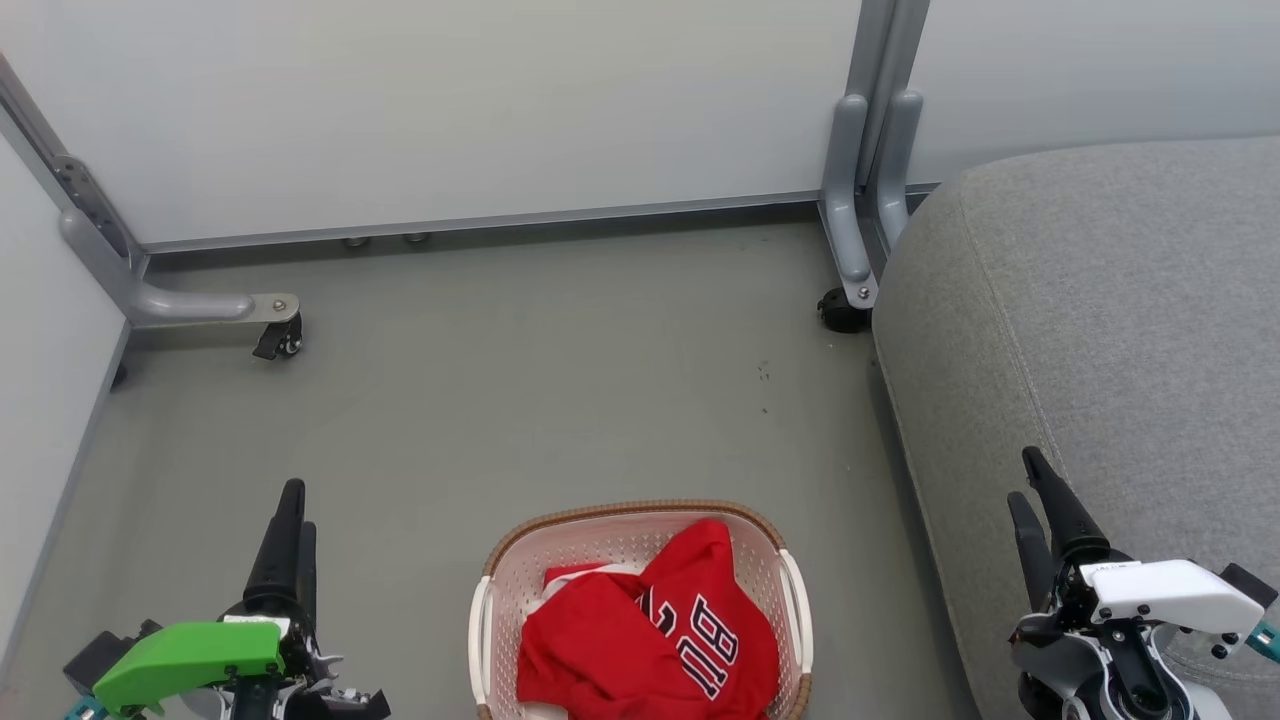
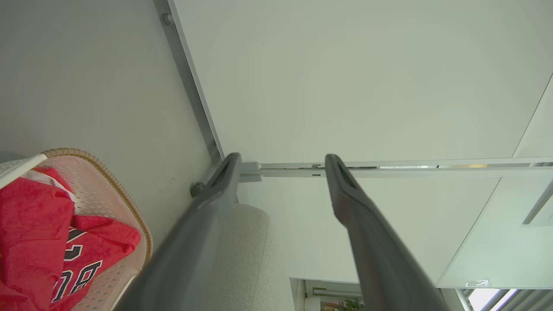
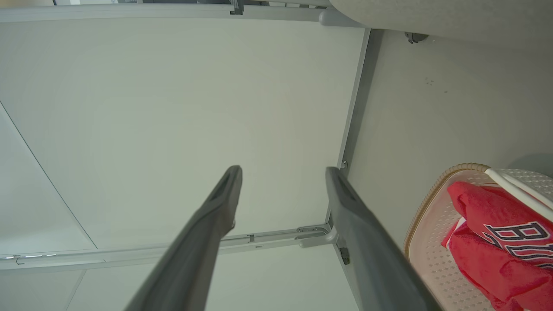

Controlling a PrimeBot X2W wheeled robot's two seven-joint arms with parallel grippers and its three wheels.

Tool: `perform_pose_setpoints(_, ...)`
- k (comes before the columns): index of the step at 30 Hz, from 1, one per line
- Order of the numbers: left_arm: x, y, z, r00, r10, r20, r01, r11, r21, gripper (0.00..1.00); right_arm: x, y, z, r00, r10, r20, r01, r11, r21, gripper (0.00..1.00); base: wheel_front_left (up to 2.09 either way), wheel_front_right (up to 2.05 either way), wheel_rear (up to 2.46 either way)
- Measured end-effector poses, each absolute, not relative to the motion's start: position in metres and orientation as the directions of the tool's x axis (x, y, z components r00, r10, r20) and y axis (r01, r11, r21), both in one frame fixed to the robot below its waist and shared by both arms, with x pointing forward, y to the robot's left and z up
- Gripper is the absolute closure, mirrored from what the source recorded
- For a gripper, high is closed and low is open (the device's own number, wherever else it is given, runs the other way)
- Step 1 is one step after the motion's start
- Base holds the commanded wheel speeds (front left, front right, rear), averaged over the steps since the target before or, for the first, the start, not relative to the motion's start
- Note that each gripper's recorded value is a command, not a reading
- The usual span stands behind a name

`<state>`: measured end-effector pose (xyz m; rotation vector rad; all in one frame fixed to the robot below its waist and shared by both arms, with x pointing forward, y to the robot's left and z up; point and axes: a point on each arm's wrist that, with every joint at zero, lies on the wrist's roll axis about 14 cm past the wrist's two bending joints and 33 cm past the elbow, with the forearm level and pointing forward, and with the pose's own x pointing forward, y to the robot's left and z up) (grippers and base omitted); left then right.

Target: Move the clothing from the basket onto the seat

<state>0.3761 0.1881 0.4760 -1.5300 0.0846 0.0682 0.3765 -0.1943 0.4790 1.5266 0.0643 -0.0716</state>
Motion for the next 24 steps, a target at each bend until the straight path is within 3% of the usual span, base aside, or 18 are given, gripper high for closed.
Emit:
perform_pose_setpoints(19,0.378,0.179,0.49,0.997,-0.005,-0.076,-0.067,0.415,-0.907,0.0,0.375,-0.194,0.491,0.998,-0.028,-0.05,0.057,0.4,0.915,0.0,0.0,0.0,0.0)
perform_pose_setpoints(24,0.377,0.176,0.492,0.997,-0.003,-0.075,-0.065,0.463,-0.884,0.0,0.374,-0.191,0.493,0.999,-0.024,-0.041,0.048,0.466,0.883,0.0,0.0,0.0,0.0)
